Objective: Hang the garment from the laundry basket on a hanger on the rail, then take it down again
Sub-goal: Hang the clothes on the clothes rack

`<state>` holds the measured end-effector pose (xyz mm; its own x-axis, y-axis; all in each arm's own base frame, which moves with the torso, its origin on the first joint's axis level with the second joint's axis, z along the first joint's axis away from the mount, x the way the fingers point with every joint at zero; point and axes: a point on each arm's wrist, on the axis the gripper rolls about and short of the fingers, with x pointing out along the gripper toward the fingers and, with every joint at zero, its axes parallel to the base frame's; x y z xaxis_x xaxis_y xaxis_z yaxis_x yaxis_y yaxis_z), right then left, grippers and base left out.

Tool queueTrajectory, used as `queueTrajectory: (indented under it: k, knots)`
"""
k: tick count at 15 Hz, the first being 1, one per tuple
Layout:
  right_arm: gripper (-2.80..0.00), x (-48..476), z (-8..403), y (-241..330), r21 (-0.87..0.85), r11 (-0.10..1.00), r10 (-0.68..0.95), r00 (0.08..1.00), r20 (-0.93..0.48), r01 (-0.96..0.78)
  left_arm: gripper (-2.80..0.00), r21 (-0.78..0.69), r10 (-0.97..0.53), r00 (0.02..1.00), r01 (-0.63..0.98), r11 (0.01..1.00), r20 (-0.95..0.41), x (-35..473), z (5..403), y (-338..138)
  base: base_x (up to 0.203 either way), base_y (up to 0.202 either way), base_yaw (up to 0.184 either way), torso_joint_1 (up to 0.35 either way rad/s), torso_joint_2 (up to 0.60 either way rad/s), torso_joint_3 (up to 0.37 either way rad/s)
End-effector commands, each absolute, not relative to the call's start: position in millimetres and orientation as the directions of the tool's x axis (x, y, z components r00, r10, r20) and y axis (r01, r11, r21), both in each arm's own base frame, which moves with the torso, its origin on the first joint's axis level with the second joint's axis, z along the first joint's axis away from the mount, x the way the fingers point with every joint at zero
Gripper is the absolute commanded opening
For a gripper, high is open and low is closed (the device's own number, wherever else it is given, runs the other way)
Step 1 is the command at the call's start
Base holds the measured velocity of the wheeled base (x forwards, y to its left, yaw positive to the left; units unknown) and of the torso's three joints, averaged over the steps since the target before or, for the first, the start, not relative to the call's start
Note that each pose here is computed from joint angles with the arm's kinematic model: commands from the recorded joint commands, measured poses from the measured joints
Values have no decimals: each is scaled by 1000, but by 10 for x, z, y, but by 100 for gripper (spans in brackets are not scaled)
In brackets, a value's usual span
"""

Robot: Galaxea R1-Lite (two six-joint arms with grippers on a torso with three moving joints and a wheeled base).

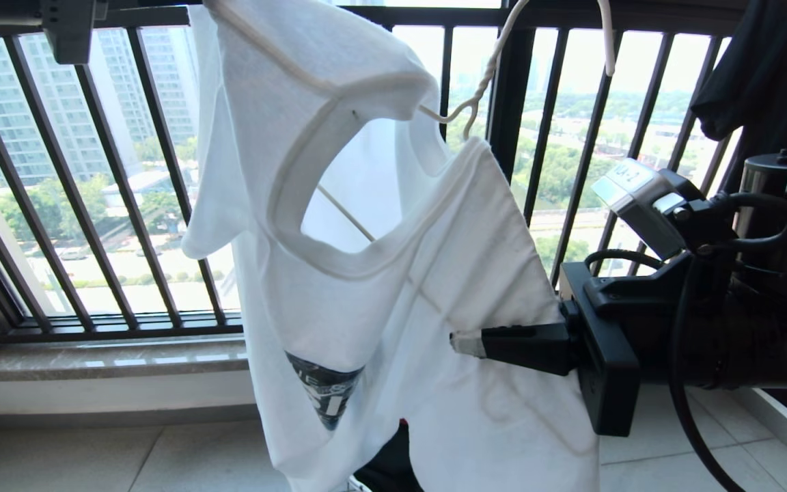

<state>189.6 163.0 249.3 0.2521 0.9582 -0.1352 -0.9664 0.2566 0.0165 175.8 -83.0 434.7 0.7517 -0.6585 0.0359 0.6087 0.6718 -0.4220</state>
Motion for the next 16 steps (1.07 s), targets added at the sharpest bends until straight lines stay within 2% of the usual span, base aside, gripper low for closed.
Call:
queueTrajectory:
  k: [1,5,7,10,13,16]
  knots:
    - [-280,1869,2490,1632,14,246,961,242,-134,-969,-280,-416,-658,752,610,674,36,1952,4375,-912,0,0,0,0,0,0]
    - [-280,1855,2462,1660,18,233,963,228,-142,-972,-280,-285,-644,763,630,722,57,2122,4415,-1025,0,0,0,0,0,0]
    - [-280,1845,2461,1671,16,227,964,222,-143,-974,-280,-269,-590,802,591,761,93,2216,4413,-1103,0,0,0,0,0,0]
    - [-280,1844,2462,1671,16,227,964,223,-142,-974,-280,-239,-595,801,591,770,63,2200,4378,-1137,0,0,0,0,0,0]
    - [-280,1842,2464,1669,15,228,964,224,-142,-973,-280,-203,-620,785,607,769,-2,1981,4368,-1093,0,0,0,0,0,0]
    - [-280,1852,2453,1675,17,229,964,224,-145,-973,-280,-188,-672,739,668,720,51,1675,4491,-986,0,0,0,0,0,0]
